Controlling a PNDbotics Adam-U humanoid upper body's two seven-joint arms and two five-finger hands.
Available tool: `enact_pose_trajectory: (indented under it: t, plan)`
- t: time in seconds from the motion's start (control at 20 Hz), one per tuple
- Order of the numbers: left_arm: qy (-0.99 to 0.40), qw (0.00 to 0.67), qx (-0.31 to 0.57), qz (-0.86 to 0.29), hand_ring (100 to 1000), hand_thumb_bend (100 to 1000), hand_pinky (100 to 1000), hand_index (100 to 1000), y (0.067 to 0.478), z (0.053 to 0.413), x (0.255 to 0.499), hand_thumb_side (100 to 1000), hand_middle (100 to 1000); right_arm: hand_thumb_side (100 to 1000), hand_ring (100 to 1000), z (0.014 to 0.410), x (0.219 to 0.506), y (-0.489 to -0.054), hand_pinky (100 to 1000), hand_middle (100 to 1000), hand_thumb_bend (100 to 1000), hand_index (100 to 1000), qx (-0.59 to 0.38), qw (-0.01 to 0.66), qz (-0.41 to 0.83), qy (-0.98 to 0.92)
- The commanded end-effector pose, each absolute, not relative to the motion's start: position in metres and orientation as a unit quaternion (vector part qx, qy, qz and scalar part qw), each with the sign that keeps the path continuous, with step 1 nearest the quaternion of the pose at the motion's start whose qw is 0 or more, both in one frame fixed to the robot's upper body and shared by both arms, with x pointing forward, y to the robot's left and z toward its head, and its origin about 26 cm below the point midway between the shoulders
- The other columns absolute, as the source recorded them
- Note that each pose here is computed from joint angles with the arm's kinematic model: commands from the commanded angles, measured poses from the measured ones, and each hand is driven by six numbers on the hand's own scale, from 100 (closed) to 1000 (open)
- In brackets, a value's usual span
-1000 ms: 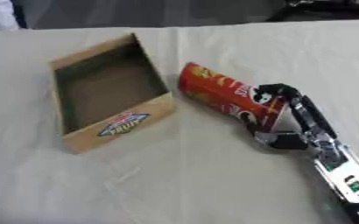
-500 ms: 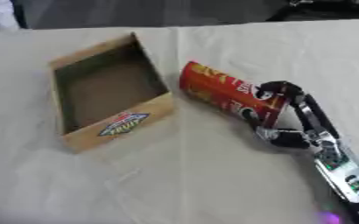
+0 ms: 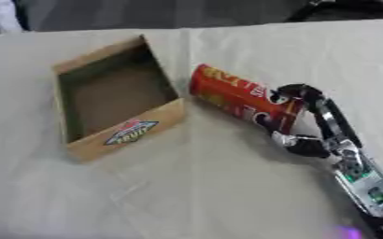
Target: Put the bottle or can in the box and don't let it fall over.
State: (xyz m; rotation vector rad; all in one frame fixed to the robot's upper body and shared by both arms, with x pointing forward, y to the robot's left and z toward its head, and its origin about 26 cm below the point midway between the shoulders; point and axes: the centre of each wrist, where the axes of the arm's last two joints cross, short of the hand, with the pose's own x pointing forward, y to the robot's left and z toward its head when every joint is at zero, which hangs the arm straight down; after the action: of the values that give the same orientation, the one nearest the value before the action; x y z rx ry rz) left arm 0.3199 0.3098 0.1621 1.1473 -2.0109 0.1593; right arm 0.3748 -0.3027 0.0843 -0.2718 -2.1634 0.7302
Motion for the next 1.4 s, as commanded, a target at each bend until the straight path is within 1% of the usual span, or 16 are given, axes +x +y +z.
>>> enact_pose_trajectory:
  t: [0.05,0.15,0.2,0.3,0.5,0.85,1.05,1.3,1.35,1.4]
  plan:
    - [-0.803,0.381,0.454,0.065,909,439,730,758,0.311,0.173,0.319,689,756,100,817,0.096,0.376,-0.305,722,758,325,797,-0.113,0.398,0.296,-0.861]
    - [-0.803,0.38,0.454,0.065,909,439,730,758,0.311,0.174,0.319,689,756,100,840,0.093,0.376,-0.309,762,786,577,828,-0.127,0.408,0.315,-0.847]
    - [-0.803,0.38,0.454,0.066,909,439,730,758,0.311,0.174,0.319,688,756,100,851,0.091,0.376,-0.31,779,796,618,840,-0.137,0.411,0.326,-0.84]
    - [-0.803,0.379,0.455,0.066,909,439,730,758,0.311,0.174,0.319,688,756,100,860,0.088,0.376,-0.313,794,804,638,848,-0.158,0.416,0.343,-0.827]
    - [-0.803,0.379,0.455,0.067,909,438,730,758,0.311,0.174,0.319,689,756,100,864,0.084,0.376,-0.316,802,809,645,854,-0.19,0.42,0.361,-0.81]
    - [-0.804,0.379,0.454,0.067,909,438,730,758,0.311,0.174,0.319,689,756,100,878,0.074,0.376,-0.321,810,822,656,867,-0.217,0.443,0.373,-0.786]
    - [-0.804,0.379,0.454,0.067,909,437,731,756,0.311,0.174,0.319,692,756,100,853,0.071,0.376,-0.322,711,800,631,847,-0.221,0.453,0.367,-0.782]
    - [-0.804,0.379,0.453,0.067,909,437,731,756,0.311,0.174,0.319,692,756,100,853,0.071,0.376,-0.321,711,800,631,847,-0.215,0.458,0.359,-0.785]
    - [-0.804,0.379,0.453,0.067,910,438,732,753,0.311,0.174,0.319,690,756,100,802,0.072,0.376,-0.32,623,762,471,810,-0.212,0.456,0.355,-0.788]
    - [-0.804,0.379,0.454,0.067,910,438,732,753,0.311,0.174,0.319,690,756,100,800,0.071,0.376,-0.318,620,761,465,809,-0.206,0.455,0.35,-0.793]
